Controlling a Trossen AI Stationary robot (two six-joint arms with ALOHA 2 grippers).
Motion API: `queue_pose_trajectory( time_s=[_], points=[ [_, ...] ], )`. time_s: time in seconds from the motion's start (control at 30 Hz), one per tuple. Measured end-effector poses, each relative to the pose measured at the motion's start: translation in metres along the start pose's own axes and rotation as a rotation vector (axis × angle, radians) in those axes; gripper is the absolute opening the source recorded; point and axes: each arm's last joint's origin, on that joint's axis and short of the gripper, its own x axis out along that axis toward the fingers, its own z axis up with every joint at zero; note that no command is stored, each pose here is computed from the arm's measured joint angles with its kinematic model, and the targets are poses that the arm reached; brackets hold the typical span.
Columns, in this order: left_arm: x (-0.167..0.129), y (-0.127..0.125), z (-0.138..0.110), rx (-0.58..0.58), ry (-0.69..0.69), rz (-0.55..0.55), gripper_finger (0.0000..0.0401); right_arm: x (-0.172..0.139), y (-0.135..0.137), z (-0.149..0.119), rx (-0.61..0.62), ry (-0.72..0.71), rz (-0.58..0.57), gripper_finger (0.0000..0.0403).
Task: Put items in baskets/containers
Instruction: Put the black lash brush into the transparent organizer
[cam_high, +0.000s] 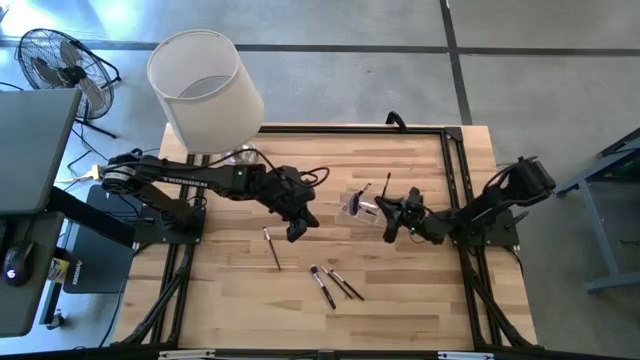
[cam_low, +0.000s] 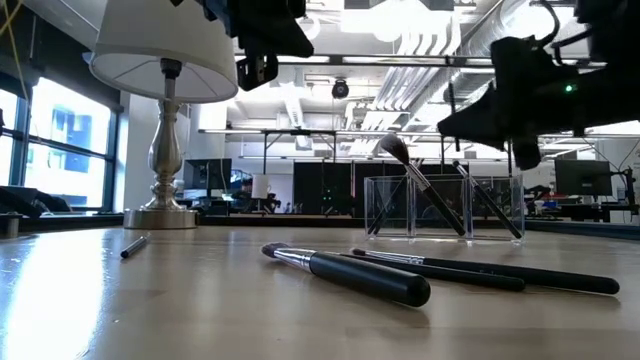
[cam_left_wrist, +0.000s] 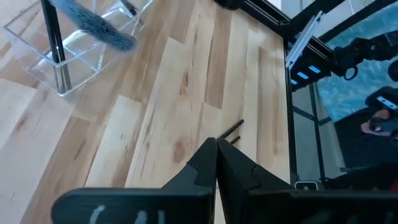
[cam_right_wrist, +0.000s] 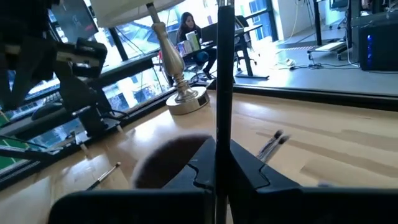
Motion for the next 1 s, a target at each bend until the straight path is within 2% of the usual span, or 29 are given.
queue_pose_trajectory(
  time_s=[0.17, 0.43, 0.6, 1.0],
  points=[
    [0.0, 0.0, 0.0, -0.001, 0.0, 0.0, 0.0001, -0.011, -0.007, 0.008, 0.001, -0.013, 0.002, 0.001],
    [0.0, 0.0, 0.001, 0.001, -0.016, 0.014, 0.0001, -0.018, -0.019, -0.002, -0.043, 0.144, -0.054, 0.0009],
    [0.0, 0.0, 0.001, 0.001, -0.017, 0.017, 0.0001, -0.02, -0.023, -0.008, -0.073, 0.223, -0.048, 0.001],
    [0.0, 0.001, 0.001, -0.003, -0.022, 0.028, 0.0001, -0.02, -0.024, -0.01, -0.096, 0.253, -0.031, 0.0042]
  ],
)
